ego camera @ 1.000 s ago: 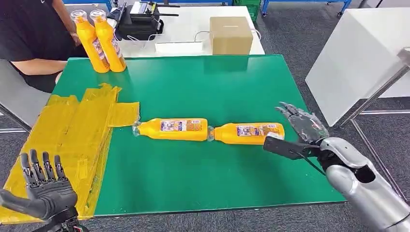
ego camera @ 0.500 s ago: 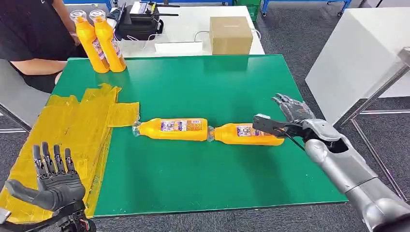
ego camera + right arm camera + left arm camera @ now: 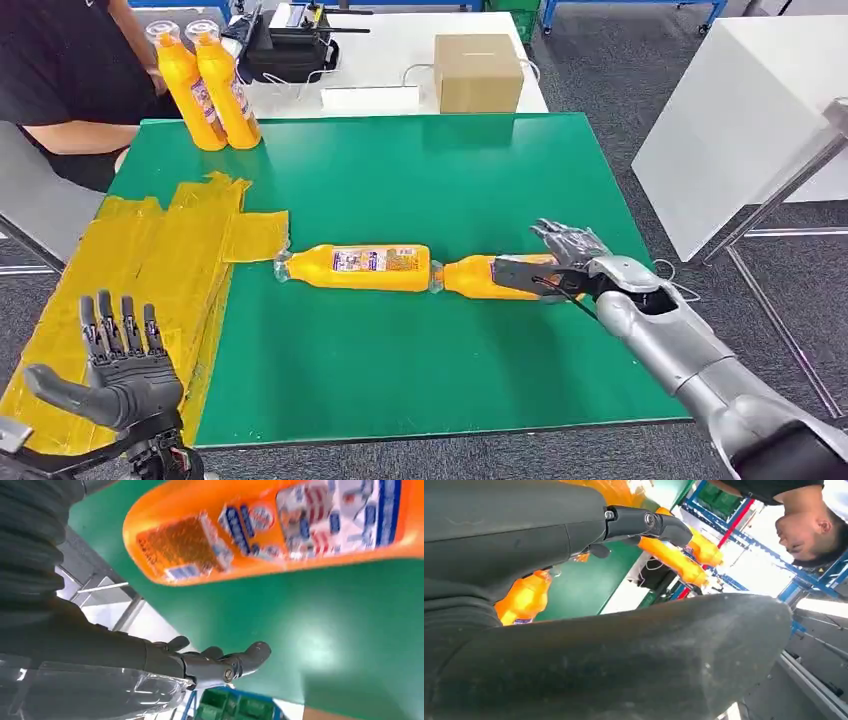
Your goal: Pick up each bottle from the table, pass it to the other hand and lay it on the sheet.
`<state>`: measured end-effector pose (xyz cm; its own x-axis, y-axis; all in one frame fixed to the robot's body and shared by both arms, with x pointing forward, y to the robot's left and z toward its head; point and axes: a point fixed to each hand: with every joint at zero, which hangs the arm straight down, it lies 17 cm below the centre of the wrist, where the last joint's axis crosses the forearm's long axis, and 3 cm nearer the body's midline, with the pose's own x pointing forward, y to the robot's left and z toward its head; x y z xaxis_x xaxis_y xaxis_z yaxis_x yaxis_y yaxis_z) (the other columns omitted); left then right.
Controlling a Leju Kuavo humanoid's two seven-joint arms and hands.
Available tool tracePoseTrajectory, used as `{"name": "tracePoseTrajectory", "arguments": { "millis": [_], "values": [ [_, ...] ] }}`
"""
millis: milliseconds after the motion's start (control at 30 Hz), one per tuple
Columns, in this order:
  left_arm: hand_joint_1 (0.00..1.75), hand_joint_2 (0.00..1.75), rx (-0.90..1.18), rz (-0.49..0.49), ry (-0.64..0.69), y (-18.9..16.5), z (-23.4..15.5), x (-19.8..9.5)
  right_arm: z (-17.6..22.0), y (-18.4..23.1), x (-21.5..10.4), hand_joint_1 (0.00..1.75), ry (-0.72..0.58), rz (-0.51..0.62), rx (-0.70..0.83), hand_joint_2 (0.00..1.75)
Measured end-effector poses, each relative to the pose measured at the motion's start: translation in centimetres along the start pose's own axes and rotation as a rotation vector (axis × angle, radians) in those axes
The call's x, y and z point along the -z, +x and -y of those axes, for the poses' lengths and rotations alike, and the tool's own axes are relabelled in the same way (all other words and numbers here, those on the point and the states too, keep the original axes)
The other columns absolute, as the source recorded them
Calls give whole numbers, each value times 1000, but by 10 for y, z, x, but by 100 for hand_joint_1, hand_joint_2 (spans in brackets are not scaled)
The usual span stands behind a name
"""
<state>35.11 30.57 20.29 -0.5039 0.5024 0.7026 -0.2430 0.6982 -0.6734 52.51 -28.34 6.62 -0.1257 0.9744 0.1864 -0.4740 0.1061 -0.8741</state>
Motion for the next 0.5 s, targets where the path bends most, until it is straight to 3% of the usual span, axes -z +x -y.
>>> {"name": "tracePoseTrajectory", "arguments": {
  "millis": [167,500],
  "values": [
    [0,0,-3,-7,-1,-3,0,2,-13,-6,4,0,49,-23,-32,175],
    [0,0,-6,-31,-14,-12,8,3,-54,-57,13,0,70,-222,-197,175]
  ]
}}
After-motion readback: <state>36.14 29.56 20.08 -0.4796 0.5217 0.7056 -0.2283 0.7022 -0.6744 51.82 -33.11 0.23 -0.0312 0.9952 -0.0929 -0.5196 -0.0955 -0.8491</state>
